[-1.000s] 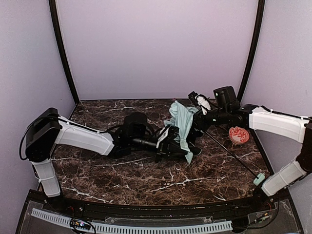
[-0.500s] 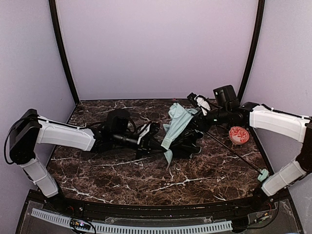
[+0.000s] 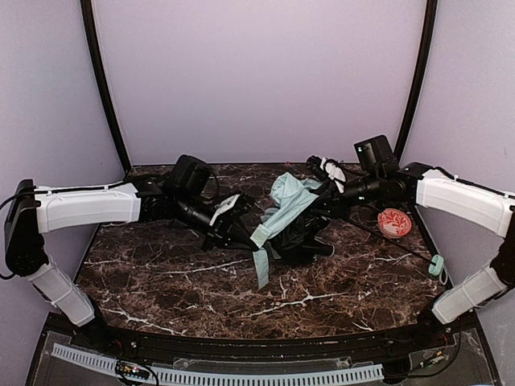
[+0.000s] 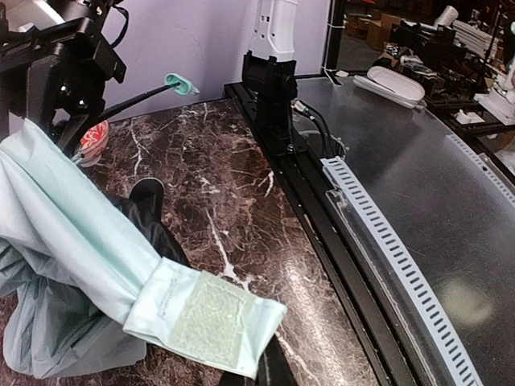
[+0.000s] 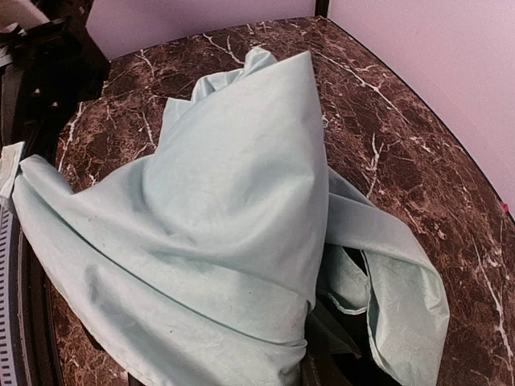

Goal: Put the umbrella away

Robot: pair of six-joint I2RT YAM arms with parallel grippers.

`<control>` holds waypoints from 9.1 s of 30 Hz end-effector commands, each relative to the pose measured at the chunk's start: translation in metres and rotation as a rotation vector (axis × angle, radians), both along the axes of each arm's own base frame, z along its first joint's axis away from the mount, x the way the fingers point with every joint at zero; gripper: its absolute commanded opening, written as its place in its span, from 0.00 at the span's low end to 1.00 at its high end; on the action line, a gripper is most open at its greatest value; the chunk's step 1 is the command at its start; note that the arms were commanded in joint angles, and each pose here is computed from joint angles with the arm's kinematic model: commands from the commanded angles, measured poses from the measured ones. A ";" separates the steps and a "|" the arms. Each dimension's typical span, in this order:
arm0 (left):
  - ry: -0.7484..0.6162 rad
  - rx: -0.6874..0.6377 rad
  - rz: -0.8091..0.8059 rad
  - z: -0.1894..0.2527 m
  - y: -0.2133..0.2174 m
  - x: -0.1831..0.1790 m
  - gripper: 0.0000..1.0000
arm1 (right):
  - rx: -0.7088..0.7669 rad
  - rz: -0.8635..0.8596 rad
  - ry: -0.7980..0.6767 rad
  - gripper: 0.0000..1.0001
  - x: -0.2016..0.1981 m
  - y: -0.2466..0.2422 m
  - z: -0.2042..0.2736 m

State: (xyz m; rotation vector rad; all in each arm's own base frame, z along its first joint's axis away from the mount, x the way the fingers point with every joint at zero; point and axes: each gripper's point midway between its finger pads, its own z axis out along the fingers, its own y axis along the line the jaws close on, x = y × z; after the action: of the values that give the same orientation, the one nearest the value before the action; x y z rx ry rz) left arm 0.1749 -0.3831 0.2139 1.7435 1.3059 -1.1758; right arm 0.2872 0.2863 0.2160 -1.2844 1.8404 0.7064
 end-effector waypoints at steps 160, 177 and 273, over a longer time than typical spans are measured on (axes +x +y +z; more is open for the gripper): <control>-0.296 -0.083 0.277 -0.072 -0.024 0.039 0.00 | 0.384 0.089 -0.365 0.00 -0.041 -0.017 0.189; -0.378 -0.041 0.239 -0.065 -0.019 0.076 0.00 | 0.244 0.029 -0.216 0.00 -0.048 0.004 0.133; -0.221 -0.176 0.607 -0.041 -0.004 0.068 0.82 | 0.383 0.010 -0.467 0.00 -0.033 -0.013 0.190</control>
State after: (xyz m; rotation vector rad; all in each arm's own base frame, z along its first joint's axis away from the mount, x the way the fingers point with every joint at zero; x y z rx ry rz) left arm 0.2397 -0.4104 0.1835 1.0917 1.3904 -0.8616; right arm 0.2677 0.2780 0.3703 -1.0504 1.3828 0.6863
